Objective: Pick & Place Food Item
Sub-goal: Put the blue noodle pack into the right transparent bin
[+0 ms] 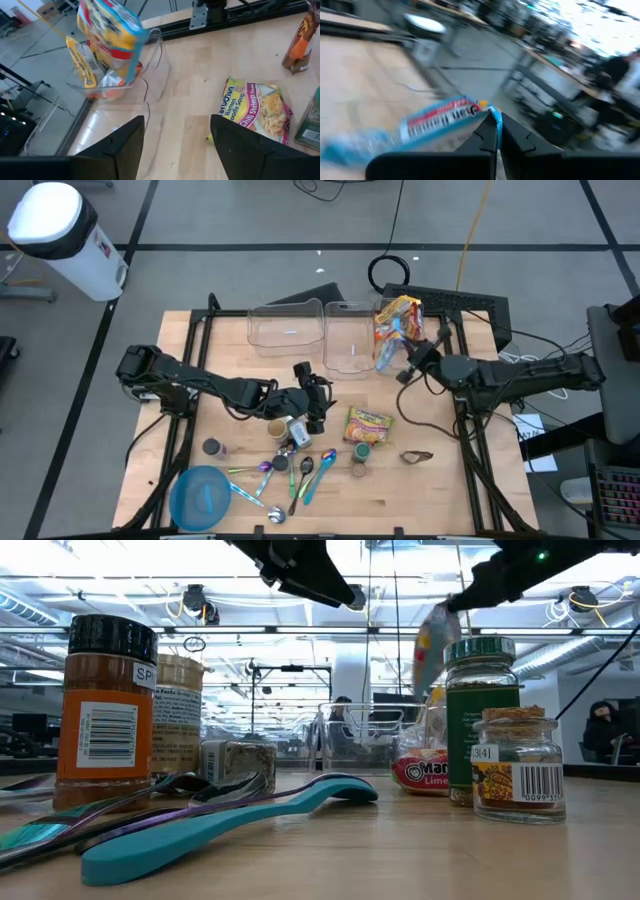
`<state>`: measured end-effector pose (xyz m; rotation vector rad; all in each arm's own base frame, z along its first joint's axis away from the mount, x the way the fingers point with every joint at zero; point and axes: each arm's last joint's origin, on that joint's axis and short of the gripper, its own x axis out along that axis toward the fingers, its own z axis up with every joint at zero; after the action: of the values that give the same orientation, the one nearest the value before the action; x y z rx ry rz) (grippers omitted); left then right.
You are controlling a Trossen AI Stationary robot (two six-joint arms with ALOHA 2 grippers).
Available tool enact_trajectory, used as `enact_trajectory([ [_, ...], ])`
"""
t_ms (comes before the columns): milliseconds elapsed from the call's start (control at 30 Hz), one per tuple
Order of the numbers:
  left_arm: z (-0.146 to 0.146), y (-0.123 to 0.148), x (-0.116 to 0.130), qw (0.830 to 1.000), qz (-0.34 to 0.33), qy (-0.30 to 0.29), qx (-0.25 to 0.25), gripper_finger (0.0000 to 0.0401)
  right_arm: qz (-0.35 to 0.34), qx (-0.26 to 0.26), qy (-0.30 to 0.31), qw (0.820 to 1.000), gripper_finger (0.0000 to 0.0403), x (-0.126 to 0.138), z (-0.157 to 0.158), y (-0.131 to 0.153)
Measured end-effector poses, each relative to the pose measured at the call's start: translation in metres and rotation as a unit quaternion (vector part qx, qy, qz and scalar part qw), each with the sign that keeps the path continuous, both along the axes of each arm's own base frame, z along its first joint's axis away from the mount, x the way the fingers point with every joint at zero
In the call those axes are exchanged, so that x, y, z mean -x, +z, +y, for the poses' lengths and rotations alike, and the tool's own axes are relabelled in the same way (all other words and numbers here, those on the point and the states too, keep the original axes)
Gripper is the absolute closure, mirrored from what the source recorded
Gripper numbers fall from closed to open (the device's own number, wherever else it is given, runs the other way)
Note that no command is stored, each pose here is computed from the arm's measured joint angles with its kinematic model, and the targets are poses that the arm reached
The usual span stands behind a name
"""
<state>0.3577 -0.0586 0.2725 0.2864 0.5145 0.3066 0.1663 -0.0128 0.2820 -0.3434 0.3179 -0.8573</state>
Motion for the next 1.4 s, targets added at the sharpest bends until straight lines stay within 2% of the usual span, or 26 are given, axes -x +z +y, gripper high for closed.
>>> enact_trajectory([
  [167, 0.000, 0.000, 0.000, 1.000, 0.000, 0.000, 0.001, 0.0169, 0.023, 0.006, -0.049, 0.998, 0.0403, -0.007, -0.010, -0.007],
  [333, 0.000, 0.000, 0.000, 1.000, -0.001, 0.001, 0.003, 0.0169, 0.062, 0.006, -0.113, 0.992, 0.0403, -0.016, -0.034, -0.019],
  [600, 0.000, 0.000, 0.000, 1.000, -0.001, 0.001, 0.003, 0.0169, 0.095, -0.002, -0.221, 0.971, 0.0403, -0.027, -0.083, -0.040],
  [833, 0.000, -0.001, 0.000, 1.000, 0.002, 0.000, 0.003, 0.0169, 0.152, -0.012, -0.281, 0.947, 0.0403, -0.030, -0.118, -0.066],
  [933, 0.000, -0.001, 0.000, 1.000, 0.003, 0.000, 0.003, 0.0169, 0.166, -0.025, -0.283, 0.944, 0.0403, -0.032, -0.126, -0.077],
  [1200, 0.001, -0.001, 0.000, 1.000, 0.001, -0.002, 0.012, 0.0169, 0.138, -0.054, -0.204, 0.968, 0.0403, -0.043, -0.130, -0.083],
  [1400, 0.001, -0.001, 0.000, 1.000, 0.000, -0.002, 0.015, 0.0169, 0.109, -0.057, -0.211, 0.970, 0.0402, -0.043, -0.132, -0.081],
])
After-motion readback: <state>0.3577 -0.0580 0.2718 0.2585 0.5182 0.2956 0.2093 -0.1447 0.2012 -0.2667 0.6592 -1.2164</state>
